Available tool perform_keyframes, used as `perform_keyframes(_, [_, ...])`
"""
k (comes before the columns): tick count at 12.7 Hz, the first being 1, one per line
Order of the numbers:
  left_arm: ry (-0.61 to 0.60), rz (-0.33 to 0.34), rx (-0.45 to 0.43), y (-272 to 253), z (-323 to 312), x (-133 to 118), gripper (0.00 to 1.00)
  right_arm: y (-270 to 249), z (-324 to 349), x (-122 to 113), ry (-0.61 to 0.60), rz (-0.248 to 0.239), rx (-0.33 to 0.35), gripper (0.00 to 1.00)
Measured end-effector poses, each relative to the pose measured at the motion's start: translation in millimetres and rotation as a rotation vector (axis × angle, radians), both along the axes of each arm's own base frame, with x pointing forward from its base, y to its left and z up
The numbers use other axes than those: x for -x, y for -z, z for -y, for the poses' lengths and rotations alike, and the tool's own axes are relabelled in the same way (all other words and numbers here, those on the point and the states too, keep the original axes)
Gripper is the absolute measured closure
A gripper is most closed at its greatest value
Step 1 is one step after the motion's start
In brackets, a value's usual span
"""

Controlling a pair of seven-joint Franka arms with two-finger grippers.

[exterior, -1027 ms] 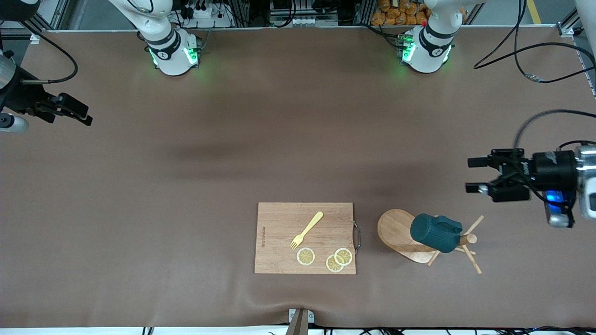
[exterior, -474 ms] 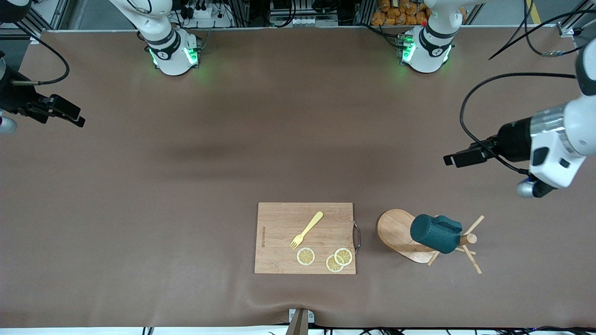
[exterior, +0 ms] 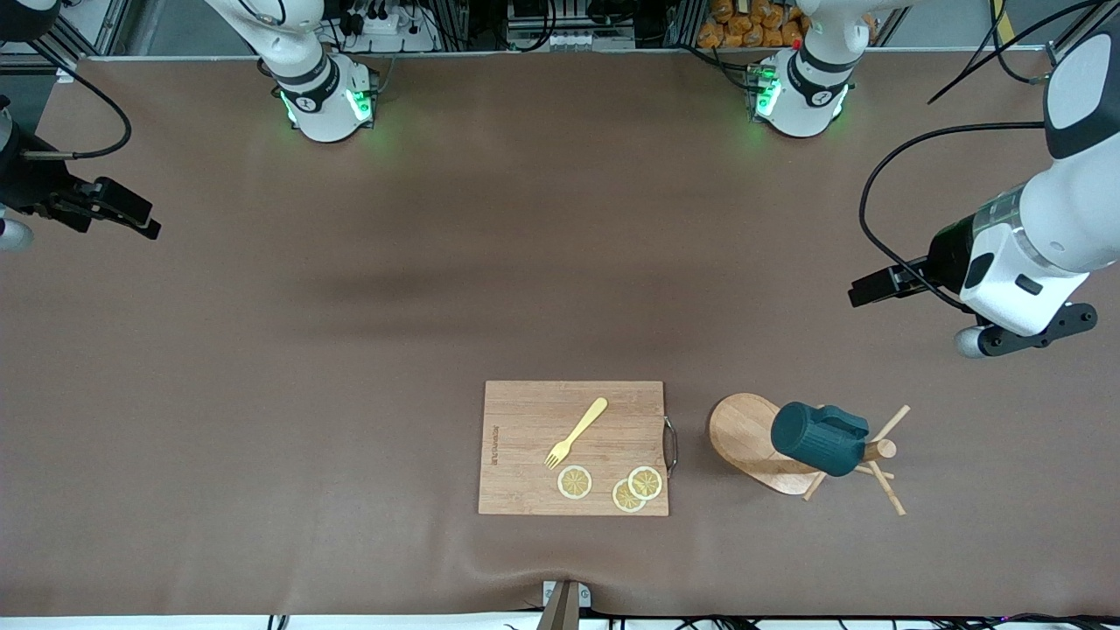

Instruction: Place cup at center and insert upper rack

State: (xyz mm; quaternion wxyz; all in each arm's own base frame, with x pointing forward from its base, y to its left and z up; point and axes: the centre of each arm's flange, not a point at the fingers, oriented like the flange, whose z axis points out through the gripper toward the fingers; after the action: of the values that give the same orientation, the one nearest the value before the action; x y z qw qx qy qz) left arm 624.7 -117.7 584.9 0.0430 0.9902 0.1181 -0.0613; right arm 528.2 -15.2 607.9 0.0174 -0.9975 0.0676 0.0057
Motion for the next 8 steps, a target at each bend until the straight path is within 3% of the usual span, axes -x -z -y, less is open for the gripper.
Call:
perform_keyframes(4, [0.046, 0.011, -0.026, -14, -5, 10, 0.00, -5, 3, 0, 0.006, 0.010, 0.001, 0.00])
perform_keyframes(8, [0.145, 0.066, -0.083, -26, -22, 34, 0.00, -6, 4, -1, 0.007, 0.020, 0.002, 0.00])
